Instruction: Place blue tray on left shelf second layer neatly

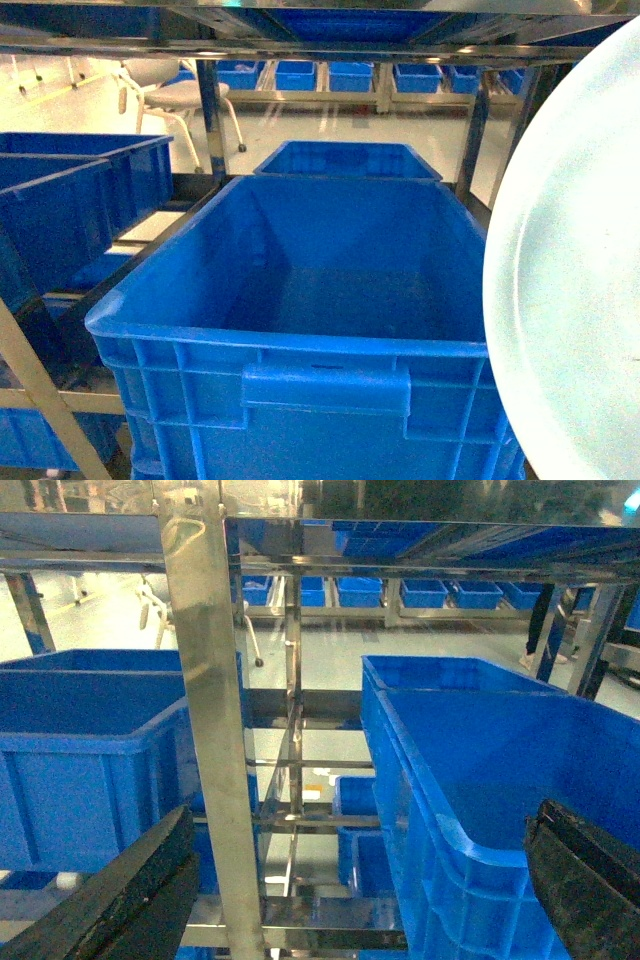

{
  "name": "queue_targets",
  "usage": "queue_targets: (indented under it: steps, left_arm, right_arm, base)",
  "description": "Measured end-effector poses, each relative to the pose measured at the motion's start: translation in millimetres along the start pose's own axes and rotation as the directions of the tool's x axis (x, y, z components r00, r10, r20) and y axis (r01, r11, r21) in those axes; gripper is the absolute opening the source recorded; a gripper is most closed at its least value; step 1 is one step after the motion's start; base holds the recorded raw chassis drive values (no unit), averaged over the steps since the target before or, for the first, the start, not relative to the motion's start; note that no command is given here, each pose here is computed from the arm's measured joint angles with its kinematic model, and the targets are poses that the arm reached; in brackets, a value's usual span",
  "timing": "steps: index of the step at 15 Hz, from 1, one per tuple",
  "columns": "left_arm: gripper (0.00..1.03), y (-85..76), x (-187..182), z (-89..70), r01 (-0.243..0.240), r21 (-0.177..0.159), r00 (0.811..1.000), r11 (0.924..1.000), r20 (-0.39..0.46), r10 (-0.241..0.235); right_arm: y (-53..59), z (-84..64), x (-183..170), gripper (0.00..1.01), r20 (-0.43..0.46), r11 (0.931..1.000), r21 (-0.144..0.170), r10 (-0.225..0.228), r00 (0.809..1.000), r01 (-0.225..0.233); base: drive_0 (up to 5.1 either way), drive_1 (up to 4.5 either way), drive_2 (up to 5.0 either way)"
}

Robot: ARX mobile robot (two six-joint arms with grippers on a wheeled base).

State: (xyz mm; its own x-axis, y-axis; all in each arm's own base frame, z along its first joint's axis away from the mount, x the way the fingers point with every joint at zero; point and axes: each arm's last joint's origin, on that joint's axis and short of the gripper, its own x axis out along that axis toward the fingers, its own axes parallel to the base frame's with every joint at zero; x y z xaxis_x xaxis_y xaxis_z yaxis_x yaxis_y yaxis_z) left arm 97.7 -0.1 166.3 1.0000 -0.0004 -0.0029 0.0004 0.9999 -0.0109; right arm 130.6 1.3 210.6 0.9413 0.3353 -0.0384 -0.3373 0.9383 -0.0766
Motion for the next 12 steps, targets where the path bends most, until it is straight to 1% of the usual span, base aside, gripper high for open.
queue_targets:
  steps: [2, 4, 6, 7, 12]
  left_arm:
    - [0.98, 0.0, 0.0, 0.0, 0.000, 0.000, 1.000, 1.0000, 0.000, 0.000]
    - [0.98, 0.0, 0.0, 0.0, 0.000, 0.000, 1.000, 1.0000, 0.000, 0.000]
    - [0.98, 0.0, 0.0, 0.0, 0.000, 0.000, 1.000, 1.0000, 0.000, 0.000]
    - [0.98, 0.0, 0.0, 0.0, 0.000, 0.000, 1.000, 1.0000, 0.000, 0.000]
    - [0.98, 0.0, 0.0, 0.0, 0.000, 0.000, 1.000, 1.0000, 0.000, 0.000]
  right_arm:
    - [3.0, -3.2, 3.0, 0.02, -0.034, 0.9999, 0.013, 0.008, 0.999, -0.008]
    - [2.7, -4.4, 7.9, 0.02, -0.058, 0.9995, 0.023, 0.024, 0.998, -0.023]
    - [-1.3, 4.1, 18.7, 0.02, -0.040, 0.9991, 0.017, 0.040, 0.998, -0.039]
    - [-3.8, 6.0, 25.0, 0.02, -0.041, 0.9990, 0.017, 0.043, 0.998, -0.042]
    - [-5.8, 5.6, 39.2, 0.02, -0.053, 0.9978, 0.018, 0.065, 0.997, -0.064]
  base:
    - [0.0, 0.00, 0.0]
    - [0.0, 0.00, 0.0]
    - [0.0, 0.00, 0.0]
    - [0.0, 0.00, 0.0]
    - [0.0, 0.00, 0.0]
